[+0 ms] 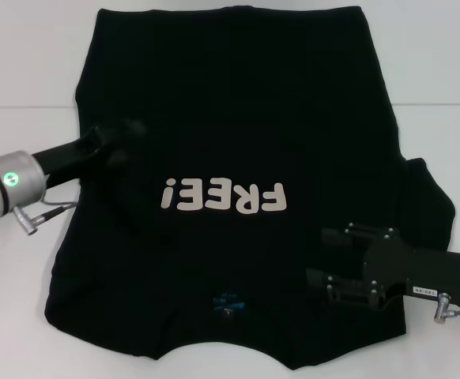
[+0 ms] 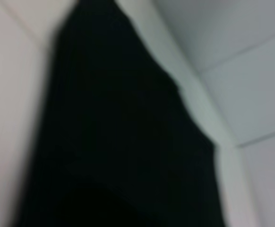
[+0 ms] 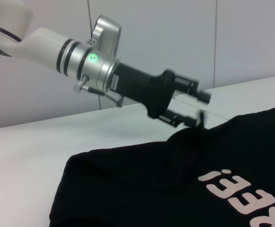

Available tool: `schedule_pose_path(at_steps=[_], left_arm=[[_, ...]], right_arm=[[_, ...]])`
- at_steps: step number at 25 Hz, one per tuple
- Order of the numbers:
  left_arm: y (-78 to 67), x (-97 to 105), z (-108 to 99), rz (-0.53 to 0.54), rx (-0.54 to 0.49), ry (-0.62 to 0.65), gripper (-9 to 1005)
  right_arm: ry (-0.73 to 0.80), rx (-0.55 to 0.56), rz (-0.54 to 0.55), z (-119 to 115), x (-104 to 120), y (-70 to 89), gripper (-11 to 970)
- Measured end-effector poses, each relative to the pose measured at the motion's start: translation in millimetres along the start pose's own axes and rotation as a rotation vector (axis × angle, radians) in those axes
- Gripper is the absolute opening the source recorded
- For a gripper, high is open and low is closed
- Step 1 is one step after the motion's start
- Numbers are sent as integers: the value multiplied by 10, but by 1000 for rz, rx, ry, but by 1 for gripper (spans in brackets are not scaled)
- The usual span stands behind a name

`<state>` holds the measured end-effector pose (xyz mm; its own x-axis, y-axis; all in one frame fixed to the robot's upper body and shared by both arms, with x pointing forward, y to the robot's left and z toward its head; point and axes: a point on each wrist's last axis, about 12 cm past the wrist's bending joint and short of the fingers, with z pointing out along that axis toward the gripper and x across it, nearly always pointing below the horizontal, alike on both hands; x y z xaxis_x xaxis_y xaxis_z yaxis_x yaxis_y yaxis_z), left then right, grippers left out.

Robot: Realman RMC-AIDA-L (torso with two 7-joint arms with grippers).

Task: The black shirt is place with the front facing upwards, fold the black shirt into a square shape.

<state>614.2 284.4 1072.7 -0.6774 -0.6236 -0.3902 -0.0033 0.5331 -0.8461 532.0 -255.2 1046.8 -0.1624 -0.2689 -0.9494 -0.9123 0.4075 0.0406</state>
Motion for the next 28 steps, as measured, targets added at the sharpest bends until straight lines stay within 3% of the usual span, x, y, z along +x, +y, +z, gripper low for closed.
schedule_pose_path(at_steps=[3, 7, 14, 16, 19, 22, 28], left_arm=[[-101, 53, 62, 2, 55, 30, 736], [-128, 107, 85, -7, 80, 59, 736], [39, 56, -223, -99, 153, 8, 735], [43, 73, -264, -78, 178, 13, 735], [-35, 107, -304, 75, 242, 69, 735], [-153, 195, -346, 367, 333, 187, 736], [-65, 446, -460, 856, 366, 289, 739]], right_arm=[[-1, -1, 0, 6, -2, 2, 736], [-2, -2, -1, 13, -9, 0, 737], [-11, 9, 4, 4, -15, -11, 738], [-18, 16, 8, -7, -17, -17, 737], [-34, 41, 56, -46, -22, -41, 736], [-51, 95, 195, -156, -66, -141, 737], [26, 190, 563, -576, -302, -498, 738]])
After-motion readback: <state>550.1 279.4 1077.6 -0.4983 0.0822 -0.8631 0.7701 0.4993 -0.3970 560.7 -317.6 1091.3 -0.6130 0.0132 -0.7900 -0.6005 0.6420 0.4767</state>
